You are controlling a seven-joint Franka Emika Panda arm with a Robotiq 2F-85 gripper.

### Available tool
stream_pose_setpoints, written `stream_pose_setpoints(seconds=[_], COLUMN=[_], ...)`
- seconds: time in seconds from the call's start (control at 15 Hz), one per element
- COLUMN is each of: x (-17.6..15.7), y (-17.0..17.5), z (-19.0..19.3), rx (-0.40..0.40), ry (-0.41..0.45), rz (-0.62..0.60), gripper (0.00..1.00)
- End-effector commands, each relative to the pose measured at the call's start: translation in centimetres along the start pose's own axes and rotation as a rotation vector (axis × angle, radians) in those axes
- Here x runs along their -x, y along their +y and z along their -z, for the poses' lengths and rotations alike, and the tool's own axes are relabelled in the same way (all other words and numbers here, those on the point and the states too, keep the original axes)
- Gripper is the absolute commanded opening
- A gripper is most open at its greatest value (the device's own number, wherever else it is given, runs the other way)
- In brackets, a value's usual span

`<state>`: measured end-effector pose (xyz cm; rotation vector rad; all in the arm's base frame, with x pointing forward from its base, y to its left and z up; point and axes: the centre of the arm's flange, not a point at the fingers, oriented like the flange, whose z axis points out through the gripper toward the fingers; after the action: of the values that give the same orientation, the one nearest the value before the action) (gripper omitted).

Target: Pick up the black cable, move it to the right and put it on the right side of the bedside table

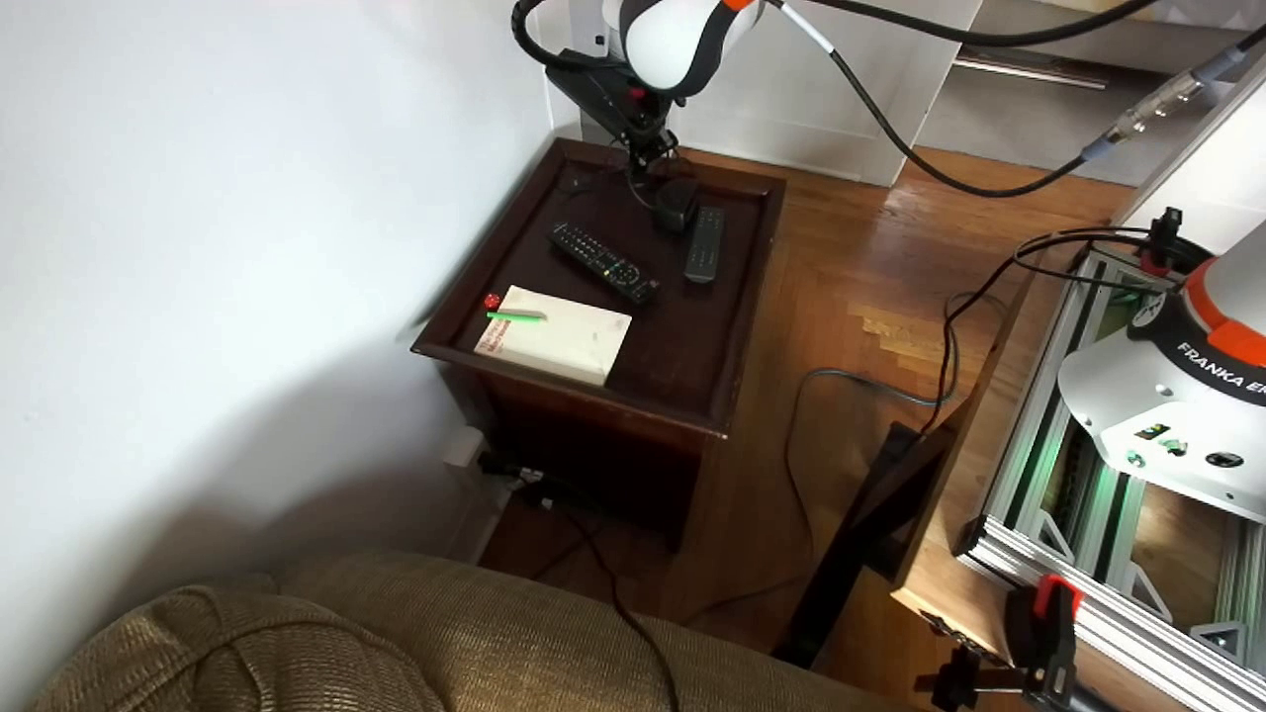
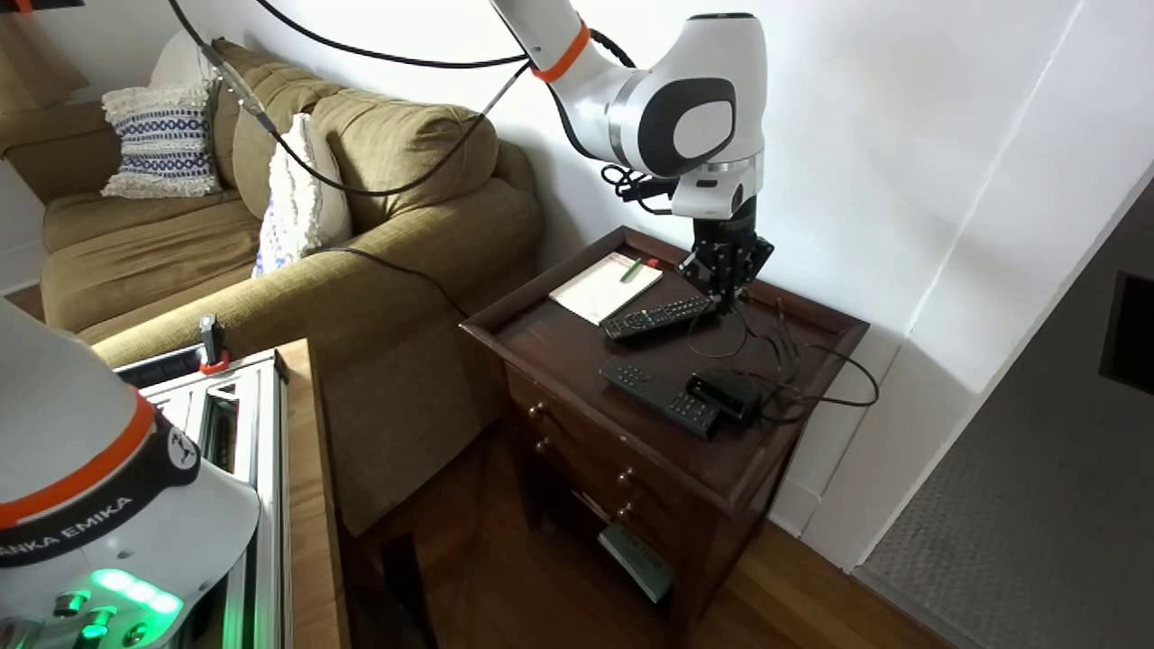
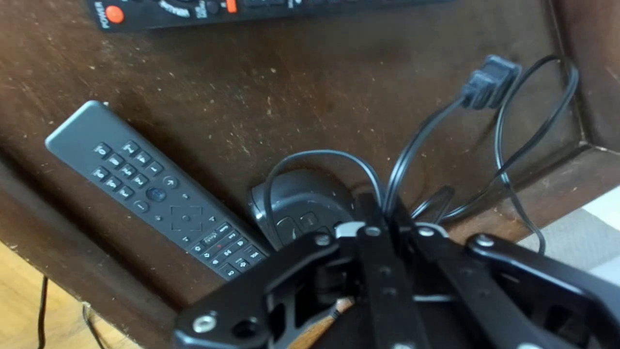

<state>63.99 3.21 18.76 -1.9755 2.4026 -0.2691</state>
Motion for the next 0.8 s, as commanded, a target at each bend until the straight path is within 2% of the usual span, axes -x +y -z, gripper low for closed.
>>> stream_pose_setpoints(seconds=[0.0, 0.33, 0.73], x=[-0.6, 1.3, 2.1], y=[-1.1, -1.7, -3.6], z=[-2.6, -4.3, -5.8], rx=[-0.023, -0.086, -0.118], ry=[-0.013, -0.082, -0.103], rz=[-0.114, -0.118, -0.151], gripper=[0.02, 0.02, 0.02])
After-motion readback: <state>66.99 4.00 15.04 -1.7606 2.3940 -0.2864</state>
